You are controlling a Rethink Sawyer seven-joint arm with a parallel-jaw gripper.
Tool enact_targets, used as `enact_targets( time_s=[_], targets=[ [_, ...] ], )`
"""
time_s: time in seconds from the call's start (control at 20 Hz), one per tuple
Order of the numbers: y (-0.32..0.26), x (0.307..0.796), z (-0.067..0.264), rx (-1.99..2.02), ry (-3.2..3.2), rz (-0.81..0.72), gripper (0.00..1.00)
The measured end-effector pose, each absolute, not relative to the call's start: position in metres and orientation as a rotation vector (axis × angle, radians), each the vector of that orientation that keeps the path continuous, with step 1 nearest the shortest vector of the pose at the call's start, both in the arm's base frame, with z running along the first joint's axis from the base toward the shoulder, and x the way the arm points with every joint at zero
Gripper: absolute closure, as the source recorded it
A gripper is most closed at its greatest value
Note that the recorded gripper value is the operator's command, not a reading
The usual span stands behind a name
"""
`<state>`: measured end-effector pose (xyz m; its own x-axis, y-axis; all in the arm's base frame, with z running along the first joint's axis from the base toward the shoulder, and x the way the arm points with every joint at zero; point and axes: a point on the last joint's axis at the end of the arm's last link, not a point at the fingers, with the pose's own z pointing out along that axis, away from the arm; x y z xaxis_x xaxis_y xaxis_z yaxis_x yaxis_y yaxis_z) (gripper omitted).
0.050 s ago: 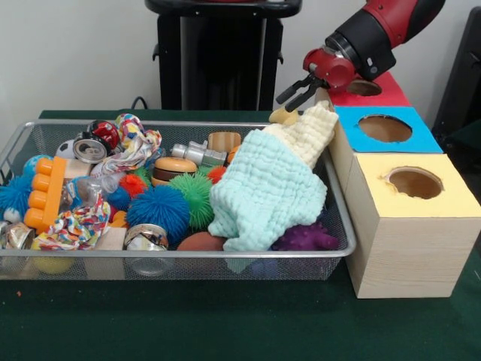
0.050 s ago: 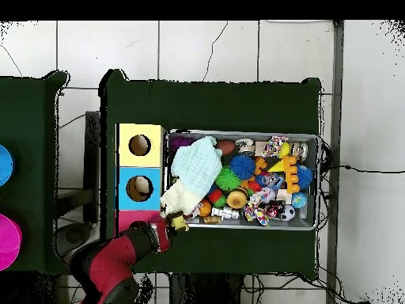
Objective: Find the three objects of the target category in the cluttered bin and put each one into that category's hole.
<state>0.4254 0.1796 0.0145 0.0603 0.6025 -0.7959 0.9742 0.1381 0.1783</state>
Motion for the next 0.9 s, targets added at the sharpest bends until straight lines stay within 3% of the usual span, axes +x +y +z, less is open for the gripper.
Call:
enact_targets(
  time_s=[0.9],
  targets=[
    [0.16,0.439,0.025,1.991,1.626,-0.476,0.0]
  ],
)
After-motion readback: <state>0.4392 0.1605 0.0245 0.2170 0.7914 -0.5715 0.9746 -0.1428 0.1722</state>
